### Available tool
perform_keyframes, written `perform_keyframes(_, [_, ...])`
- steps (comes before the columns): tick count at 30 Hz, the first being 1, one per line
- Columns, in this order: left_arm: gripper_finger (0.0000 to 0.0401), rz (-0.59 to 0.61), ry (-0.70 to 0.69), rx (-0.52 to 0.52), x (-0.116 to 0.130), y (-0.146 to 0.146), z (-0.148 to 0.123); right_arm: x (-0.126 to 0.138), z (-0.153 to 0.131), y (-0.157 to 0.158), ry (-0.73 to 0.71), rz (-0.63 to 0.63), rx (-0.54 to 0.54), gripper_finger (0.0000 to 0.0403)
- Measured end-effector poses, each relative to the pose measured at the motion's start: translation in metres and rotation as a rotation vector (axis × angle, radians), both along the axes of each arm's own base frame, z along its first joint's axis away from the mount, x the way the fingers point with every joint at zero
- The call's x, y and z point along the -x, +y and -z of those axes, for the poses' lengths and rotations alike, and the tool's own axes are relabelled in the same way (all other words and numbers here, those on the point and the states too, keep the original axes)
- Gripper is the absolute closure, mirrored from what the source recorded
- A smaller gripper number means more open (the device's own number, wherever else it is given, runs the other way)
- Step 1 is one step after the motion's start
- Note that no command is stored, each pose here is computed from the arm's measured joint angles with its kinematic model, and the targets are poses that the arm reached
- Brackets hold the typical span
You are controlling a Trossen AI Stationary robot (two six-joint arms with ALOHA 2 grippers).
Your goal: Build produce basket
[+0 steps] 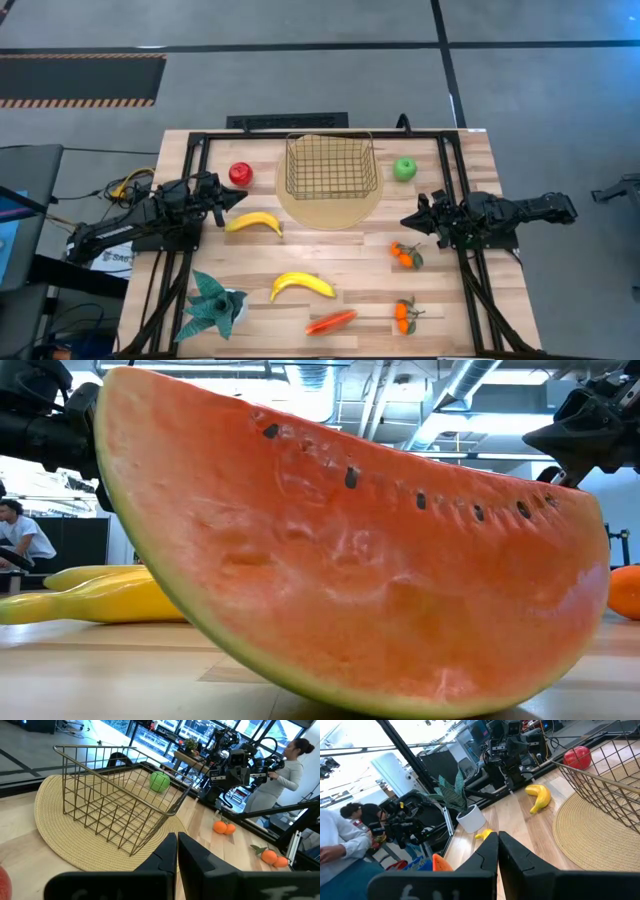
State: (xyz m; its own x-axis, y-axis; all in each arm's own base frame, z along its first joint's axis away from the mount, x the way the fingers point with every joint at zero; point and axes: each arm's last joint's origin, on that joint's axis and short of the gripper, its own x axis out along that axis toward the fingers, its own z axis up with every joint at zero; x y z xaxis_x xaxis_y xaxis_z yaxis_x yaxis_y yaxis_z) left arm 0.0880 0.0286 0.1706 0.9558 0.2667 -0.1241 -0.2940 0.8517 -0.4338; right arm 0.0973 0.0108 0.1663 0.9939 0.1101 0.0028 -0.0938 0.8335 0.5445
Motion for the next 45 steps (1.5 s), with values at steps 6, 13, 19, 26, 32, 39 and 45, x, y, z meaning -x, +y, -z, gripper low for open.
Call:
perform_keyframes(6, [0.0401, 0.0, 0.0, 0.0, 0.0, 0.0, 0.0, 0.0, 0.0, 0.0, 0.0, 0.0, 0.0, 0.037])
perform_keyframes(13, [0.0401, 0.0, 0.0, 0.0, 0.0, 0.0, 0.0, 0.0, 0.0, 0.0, 0.001, 0.0, 0.0, 0.037])
perform_keyframes(19, [0.0401, 0.0, 0.0, 0.0, 0.0, 0.0, 0.0, 0.0, 0.0, 0.0, 0.0, 0.0, 0.0, 0.037])
perform_keyframes(26, [0.0401, 0.0, 0.0, 0.0, 0.0, 0.0, 0.0, 0.0, -0.004, -0.002, -0.046, 0.048, -0.008, 0.037])
perform_keyframes(32, [0.0401, 0.0, 0.001, 0.0, 0.0, 0.0, 0.0, 0.001, -0.014, -0.002, -0.136, 0.049, -0.15, 0.037])
perform_keyframes(39, [0.0401, 0.0, 0.0, 0.0, 0.0, 0.0, 0.0, 0.001, -0.013, -0.002, -0.12, 0.046, -0.21, 0.037])
perform_keyframes(45, [0.0401, 0.0, 0.0, 0.0, 0.0, 0.0, 0.0, 0.001, -0.012, -0.004, -0.12, 0.108, -0.231, 0.037])
